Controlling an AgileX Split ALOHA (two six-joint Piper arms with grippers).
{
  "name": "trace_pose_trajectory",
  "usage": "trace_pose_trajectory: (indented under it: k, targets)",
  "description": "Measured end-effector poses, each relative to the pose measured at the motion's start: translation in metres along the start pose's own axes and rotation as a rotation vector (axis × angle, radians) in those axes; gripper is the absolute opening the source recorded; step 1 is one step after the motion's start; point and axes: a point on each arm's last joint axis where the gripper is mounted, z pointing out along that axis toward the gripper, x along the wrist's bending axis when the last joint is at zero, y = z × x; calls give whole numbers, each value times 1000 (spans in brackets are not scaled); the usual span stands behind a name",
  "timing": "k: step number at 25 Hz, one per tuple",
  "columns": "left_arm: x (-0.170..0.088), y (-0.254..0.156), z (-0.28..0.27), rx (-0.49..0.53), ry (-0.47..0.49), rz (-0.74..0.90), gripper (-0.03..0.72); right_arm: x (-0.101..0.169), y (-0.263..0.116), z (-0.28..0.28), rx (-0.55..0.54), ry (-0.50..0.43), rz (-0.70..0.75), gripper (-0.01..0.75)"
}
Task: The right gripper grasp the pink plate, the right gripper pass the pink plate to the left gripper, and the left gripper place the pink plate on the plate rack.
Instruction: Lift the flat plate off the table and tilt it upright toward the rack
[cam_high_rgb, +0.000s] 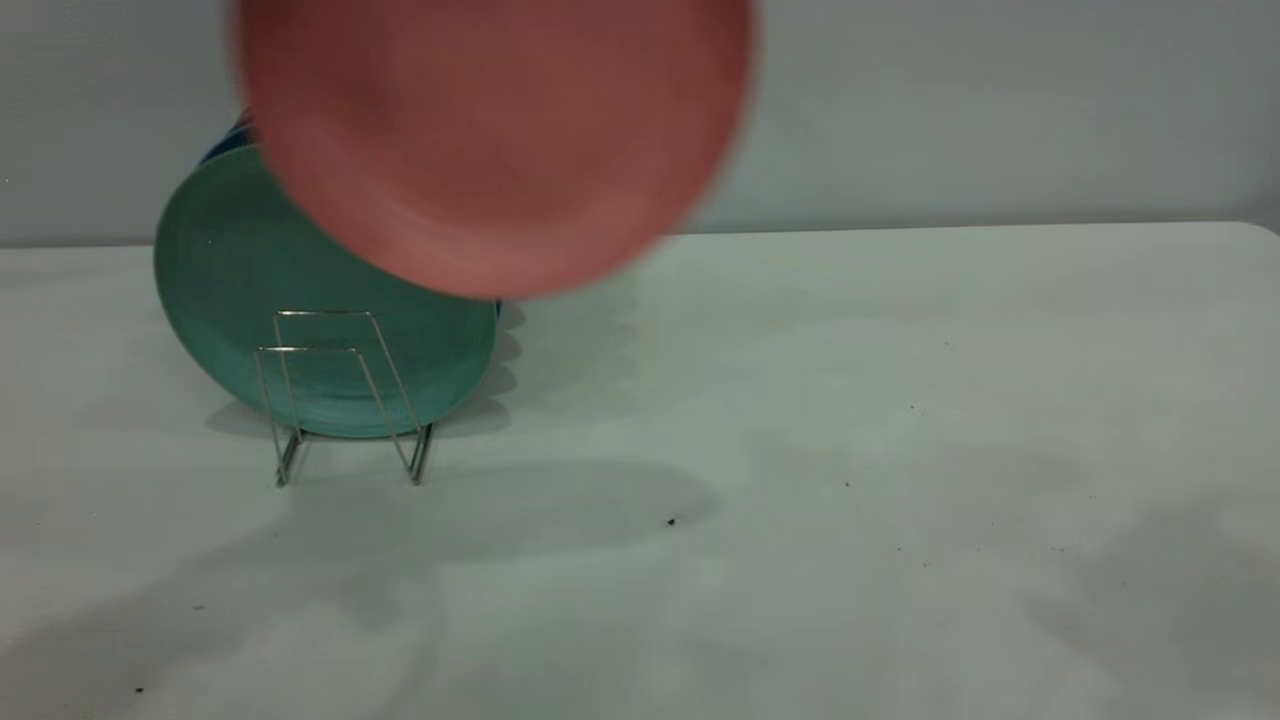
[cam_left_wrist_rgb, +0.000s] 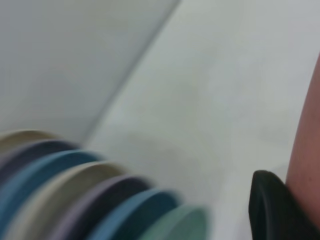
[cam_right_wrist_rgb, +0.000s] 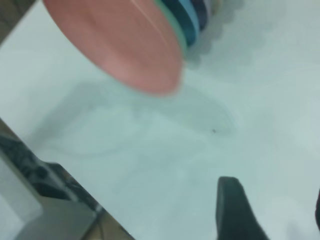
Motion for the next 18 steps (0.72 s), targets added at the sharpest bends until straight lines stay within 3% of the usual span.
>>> trace_pose_trajectory:
  k: [5,10,15,18]
  targets:
    - [17,-16,-45,91,83,191,60,39,-37,-32,18,-109,-10,388]
    - [27,-34,-59,196,79,409,60,63,-94,-37,72,-182,10,388]
    - [31,-36,-55,210,71,630,60,75,-153,-31,135,-248,75,388]
    - [34,-39,-46,190,70,664,60,80,-181,-30,131,-315,74,388]
